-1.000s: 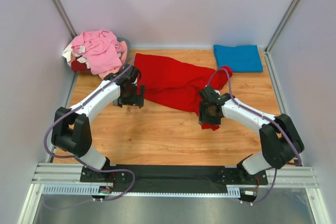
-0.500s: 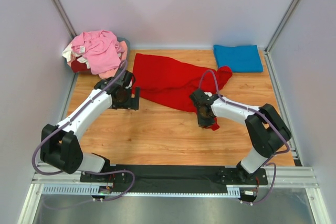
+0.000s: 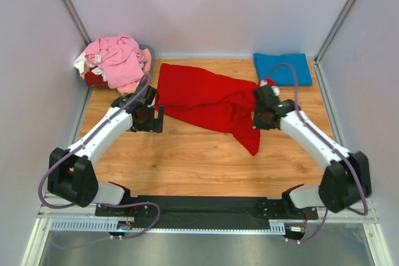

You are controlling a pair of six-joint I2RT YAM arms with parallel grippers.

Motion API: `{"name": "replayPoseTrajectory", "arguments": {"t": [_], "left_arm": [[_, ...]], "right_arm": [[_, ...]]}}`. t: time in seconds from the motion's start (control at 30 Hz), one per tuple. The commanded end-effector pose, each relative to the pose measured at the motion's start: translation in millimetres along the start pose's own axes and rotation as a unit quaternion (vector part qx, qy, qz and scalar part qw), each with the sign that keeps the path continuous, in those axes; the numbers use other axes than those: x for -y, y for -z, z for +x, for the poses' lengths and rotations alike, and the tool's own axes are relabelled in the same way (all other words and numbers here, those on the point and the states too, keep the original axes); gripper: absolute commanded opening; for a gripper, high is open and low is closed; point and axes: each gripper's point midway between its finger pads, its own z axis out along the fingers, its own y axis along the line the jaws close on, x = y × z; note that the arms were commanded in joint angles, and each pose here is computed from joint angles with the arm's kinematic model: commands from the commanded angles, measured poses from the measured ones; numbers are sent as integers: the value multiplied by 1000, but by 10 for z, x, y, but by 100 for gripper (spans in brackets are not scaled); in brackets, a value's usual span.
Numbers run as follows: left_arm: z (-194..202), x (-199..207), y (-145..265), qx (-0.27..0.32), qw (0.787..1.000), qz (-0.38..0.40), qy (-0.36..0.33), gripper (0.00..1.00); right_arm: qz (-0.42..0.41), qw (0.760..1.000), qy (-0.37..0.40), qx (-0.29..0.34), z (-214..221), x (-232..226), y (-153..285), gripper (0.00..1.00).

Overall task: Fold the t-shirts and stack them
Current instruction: Flatten the tshirt out

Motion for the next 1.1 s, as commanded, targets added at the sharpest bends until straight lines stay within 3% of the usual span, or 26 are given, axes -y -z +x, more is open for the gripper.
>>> {"name": "replayPoseTrajectory", "arguments": {"t": [0.0,0.1,0.2,0.23,0.3,0.6,0.83,1.07], "left_arm": [[-62,-18,48,17,1000,3,-3,97],[-66,-7,55,18,1000,7,-3,97],[-58,17,46,15,1000,13,-4,97],[-51,22,43,13,1000,14,-4,97],[-40,24,41,12,1000,15,-4,97],[-48,-28,-7,5,1000,6,18,98],[-271,-113,-251,-14,992,34,117,95],[-559,34,-596,-22,987,48,151,92]], "right_arm": [[6,995,-77,60,-400,520,361,0],[11,989,-142,36,-313,829,223,0],[-17,979,-203,-1,-133,873,29,52],[-34,976,-215,-8,-106,816,8,75],[-31,975,-221,-3,-81,827,-21,82],[-76,973,-219,11,35,645,208,86],[-90,977,-191,-25,328,495,4,85],[-54,988,-140,-47,388,352,-206,84]]}}
